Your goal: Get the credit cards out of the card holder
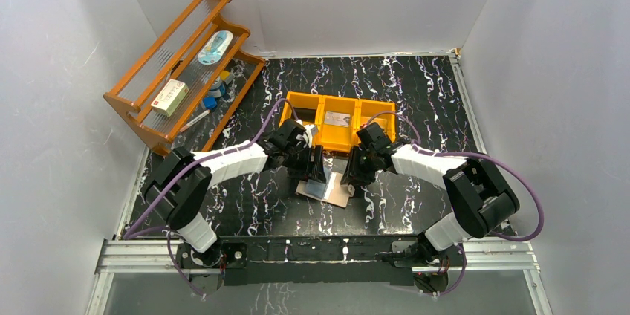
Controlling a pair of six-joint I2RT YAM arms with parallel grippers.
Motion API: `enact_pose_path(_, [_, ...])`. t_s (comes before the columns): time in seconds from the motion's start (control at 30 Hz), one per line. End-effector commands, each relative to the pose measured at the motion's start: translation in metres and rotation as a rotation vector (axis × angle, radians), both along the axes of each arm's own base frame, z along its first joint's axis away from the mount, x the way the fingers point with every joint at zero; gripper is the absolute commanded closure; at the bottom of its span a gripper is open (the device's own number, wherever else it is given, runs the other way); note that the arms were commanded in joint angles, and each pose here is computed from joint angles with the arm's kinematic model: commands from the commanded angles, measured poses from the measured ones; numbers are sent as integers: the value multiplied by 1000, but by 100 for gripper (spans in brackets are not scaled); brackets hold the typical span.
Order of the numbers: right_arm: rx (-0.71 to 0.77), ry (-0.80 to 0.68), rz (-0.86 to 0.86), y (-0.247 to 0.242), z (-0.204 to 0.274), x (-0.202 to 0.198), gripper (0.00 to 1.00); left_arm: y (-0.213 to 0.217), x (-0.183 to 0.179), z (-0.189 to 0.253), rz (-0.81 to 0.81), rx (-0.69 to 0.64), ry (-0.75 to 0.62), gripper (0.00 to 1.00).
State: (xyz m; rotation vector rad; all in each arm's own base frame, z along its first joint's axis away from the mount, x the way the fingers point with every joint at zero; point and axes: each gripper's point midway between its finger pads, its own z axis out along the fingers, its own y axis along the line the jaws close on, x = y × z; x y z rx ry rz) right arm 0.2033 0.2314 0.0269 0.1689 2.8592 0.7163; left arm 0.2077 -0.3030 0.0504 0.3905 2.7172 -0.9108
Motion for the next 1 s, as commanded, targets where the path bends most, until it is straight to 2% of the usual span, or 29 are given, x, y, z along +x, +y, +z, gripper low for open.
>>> enact_pose_path(0.0, [2,-13,6,4,-1,5,60,2,8,27,-1,7,-69,37])
enact_pose_path(0.37, [15,-16,8,8,1,8,60,11,15,29,31,56,-111,33])
enact_pose_path(0.6, [21,-18,3,9,1,9,60,-12,8,30,-22,-63,-61,36])
enact_pose_path(0.73, [20,-17,3,9,1,9,60,-4,5,8,11,5,-3,37])
enact_pose_path(0.83, [21,-17,6,10,2,9,60,7,6,-4,49,71,3,34])
enact_pose_path(0.97, [21,-19,5,10,3,10,60,9,6,-6,45,89,6,35])
